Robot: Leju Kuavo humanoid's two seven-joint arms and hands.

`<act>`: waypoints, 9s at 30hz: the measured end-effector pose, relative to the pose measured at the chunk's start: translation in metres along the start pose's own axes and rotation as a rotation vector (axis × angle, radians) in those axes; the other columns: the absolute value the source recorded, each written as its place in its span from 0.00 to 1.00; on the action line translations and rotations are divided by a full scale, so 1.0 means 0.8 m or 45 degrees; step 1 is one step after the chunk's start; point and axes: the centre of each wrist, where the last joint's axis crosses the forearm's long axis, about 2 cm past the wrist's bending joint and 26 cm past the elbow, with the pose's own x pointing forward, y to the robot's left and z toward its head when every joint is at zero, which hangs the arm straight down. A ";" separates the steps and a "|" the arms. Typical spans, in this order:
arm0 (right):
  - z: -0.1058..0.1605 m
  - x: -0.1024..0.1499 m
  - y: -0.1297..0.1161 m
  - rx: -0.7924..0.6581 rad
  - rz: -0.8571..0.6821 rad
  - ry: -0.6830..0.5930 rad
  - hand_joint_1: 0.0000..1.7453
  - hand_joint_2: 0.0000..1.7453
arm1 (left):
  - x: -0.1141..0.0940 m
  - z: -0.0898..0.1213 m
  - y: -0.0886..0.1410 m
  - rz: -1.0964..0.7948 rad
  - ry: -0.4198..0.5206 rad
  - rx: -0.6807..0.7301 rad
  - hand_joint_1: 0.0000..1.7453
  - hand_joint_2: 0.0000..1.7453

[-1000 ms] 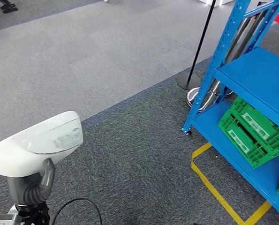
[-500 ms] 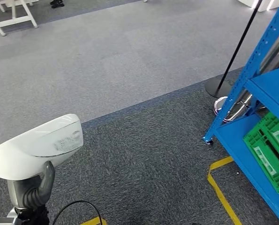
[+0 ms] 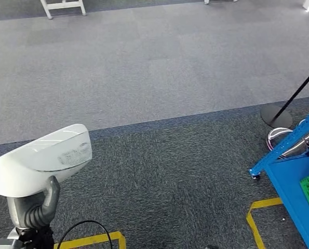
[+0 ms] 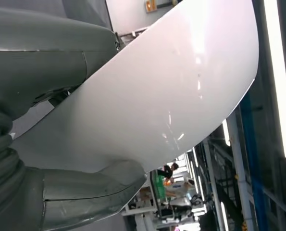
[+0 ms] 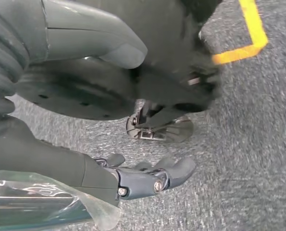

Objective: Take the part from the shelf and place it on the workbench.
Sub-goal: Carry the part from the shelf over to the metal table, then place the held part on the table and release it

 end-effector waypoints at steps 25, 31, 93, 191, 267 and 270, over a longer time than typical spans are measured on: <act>-0.001 0.004 0.009 0.025 -0.002 -0.011 0.00 1.00 | -0.001 -0.004 0.002 -0.004 -0.008 -0.031 1.00 1.00; -0.001 0.005 0.012 0.028 0.017 -0.003 0.00 1.00 | 0.000 -0.001 0.002 0.000 0.002 -0.029 1.00 1.00; 0.002 -0.004 0.015 0.043 0.154 0.042 0.00 1.00 | -0.002 0.001 0.023 -0.087 0.052 -0.014 1.00 1.00; 0.000 0.005 0.025 -0.042 0.216 -0.022 0.00 1.00 | 0.002 -0.003 0.039 -0.001 0.027 0.226 1.00 1.00; -0.005 0.030 0.034 0.051 0.262 -0.036 0.00 1.00 | -0.059 -0.048 0.166 -2.080 -0.166 -0.298 1.00 1.00; -0.006 0.035 0.034 0.066 0.262 -0.045 0.00 1.00 | -0.077 -0.063 0.175 -2.086 -0.147 -0.321 1.00 1.00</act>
